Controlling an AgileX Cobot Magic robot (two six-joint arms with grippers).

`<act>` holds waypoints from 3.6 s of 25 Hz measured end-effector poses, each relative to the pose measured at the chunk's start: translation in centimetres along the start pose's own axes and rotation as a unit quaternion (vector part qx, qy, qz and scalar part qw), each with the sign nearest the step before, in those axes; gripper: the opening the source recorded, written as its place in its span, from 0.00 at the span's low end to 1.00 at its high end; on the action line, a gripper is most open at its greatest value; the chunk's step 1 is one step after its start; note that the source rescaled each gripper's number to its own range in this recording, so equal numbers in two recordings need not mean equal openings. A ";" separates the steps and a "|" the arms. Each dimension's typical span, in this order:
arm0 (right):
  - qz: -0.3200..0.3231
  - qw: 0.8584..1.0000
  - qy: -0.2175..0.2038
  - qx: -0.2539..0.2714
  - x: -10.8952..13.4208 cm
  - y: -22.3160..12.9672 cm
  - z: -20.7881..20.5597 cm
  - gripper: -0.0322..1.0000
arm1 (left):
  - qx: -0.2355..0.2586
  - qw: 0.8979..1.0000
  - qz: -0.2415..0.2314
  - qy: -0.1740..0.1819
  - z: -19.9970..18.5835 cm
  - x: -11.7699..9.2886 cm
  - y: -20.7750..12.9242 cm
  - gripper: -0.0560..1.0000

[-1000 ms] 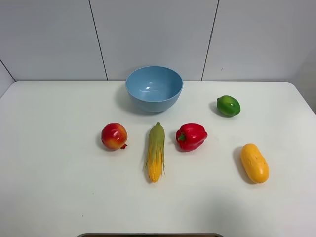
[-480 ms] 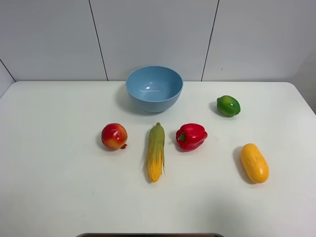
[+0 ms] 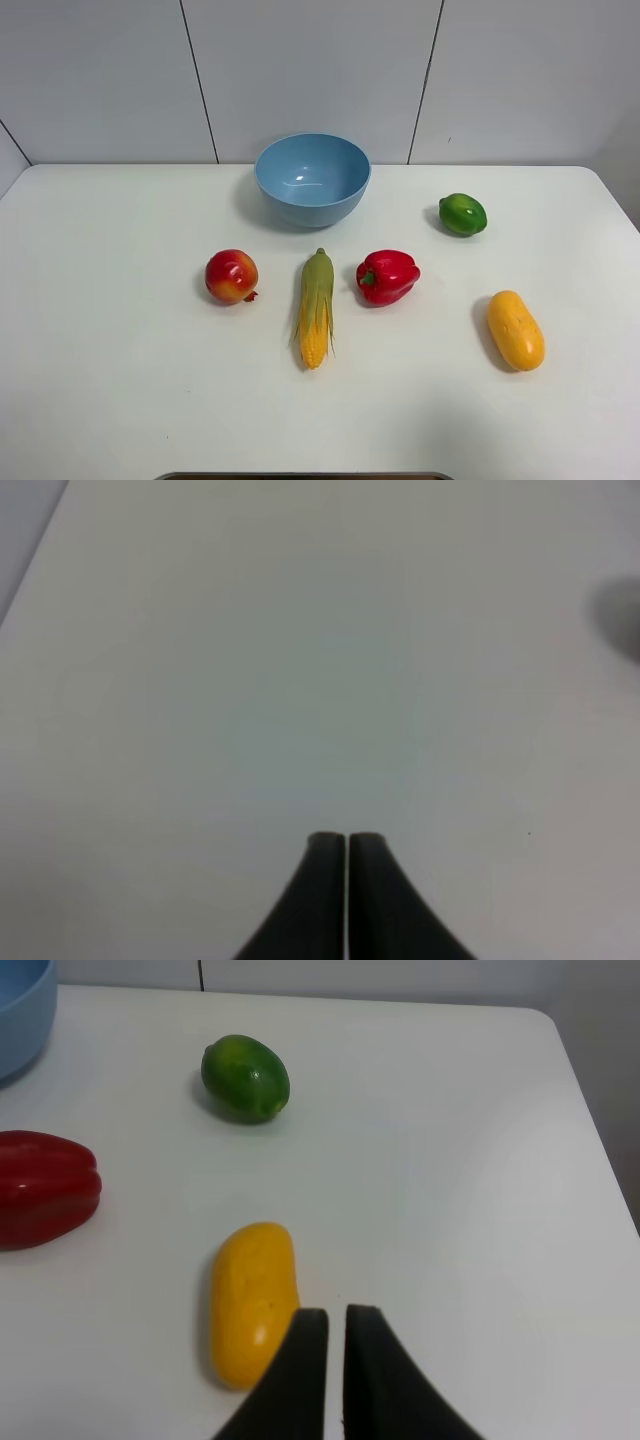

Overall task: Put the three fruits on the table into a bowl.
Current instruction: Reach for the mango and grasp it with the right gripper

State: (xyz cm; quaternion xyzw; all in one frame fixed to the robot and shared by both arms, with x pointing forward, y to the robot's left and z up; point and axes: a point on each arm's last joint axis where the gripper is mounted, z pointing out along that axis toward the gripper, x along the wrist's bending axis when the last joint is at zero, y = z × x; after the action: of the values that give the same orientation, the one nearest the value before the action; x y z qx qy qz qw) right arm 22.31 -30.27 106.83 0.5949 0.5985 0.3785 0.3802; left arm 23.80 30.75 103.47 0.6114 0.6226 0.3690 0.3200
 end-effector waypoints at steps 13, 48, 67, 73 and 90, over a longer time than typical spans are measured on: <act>0.011 0.997 -0.005 0.081 0.0 7.1 -0.2 0.03 | 0.000 1.000 0.000 0.000 0.0 0.0 0.0 0.05; 0.052 0.926 -0.029 0.373 0.9 9.4 18.2 0.98 | 0.000 1.000 0.000 0.000 0.0 0.0 0.0 0.05; 0.036 0.904 -0.016 0.425 1.3 6.5 26.2 0.98 | 0.000 1.000 0.000 0.000 0.0 0.0 0.0 0.05; 0.040 0.902 0.000 0.430 1.7 3.8 27.1 0.98 | 0.000 1.000 0.000 0.000 0.0 0.0 0.0 0.05; 0.027 0.892 0.004 0.451 1.7 -1.4 29.9 0.98 | 0.000 1.000 0.000 0.000 0.0 0.0 0.0 0.05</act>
State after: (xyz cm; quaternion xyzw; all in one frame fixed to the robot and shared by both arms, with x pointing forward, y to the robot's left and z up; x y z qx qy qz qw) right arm 48.79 -28.53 92.89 0.7167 0.6903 0.0799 0.0581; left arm 23.80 30.75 103.47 0.6114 0.6226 0.3690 0.3200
